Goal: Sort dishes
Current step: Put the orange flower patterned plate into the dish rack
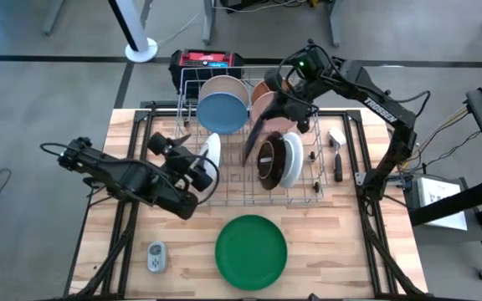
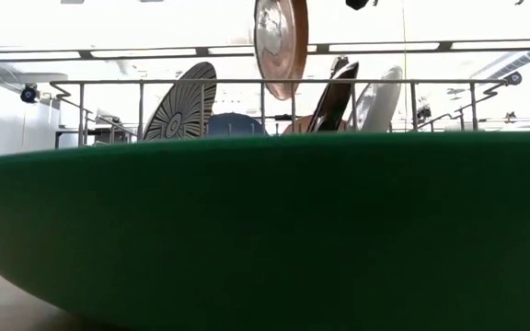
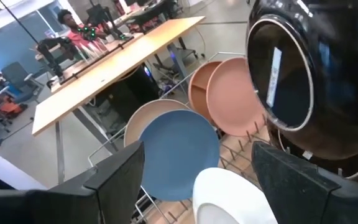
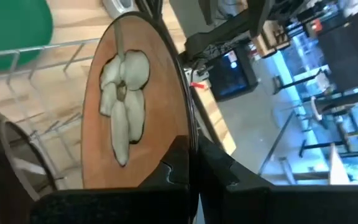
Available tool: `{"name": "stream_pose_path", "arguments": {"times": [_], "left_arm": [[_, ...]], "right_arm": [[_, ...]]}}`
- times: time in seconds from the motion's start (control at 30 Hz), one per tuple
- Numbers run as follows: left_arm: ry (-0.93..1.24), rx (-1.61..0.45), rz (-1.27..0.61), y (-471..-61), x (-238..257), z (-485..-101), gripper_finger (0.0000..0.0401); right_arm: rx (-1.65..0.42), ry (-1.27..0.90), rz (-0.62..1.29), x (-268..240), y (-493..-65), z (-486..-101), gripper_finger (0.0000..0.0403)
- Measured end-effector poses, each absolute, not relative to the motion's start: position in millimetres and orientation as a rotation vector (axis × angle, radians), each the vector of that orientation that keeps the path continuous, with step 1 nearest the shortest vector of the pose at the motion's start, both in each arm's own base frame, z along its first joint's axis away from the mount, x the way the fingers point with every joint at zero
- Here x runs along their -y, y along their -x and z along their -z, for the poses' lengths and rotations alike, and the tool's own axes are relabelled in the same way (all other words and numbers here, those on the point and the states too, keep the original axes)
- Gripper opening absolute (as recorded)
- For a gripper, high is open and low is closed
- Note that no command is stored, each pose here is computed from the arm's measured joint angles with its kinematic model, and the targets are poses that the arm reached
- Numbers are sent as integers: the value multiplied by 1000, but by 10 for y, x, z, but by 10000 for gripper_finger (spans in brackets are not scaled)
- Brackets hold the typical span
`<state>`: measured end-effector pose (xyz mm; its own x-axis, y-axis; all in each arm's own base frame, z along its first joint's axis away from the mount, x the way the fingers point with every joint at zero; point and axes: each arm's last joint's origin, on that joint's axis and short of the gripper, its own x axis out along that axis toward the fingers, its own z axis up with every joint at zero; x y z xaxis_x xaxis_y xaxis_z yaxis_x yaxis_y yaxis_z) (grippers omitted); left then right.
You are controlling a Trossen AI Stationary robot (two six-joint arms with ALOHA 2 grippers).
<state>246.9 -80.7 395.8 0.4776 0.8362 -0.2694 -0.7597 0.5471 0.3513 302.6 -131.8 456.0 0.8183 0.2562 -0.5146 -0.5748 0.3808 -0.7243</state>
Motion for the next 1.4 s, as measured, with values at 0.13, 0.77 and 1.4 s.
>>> {"name": "stream_pose_path", "arguments": {"times": [0.13,0.77,1.4], "left_arm": [[-198,-437,-984,-2472,806,-3955,284],[-222,-457,-985,-2456,799,-3942,284],[-258,-486,-986,-2431,787,-3929,284]], "right_arm": [[-335,1078,-545,1319,-3033,-4559,1],[-272,1107,-635,1340,-3116,-4356,0],[-156,1215,-741,1348,-3170,-4162,0]]}}
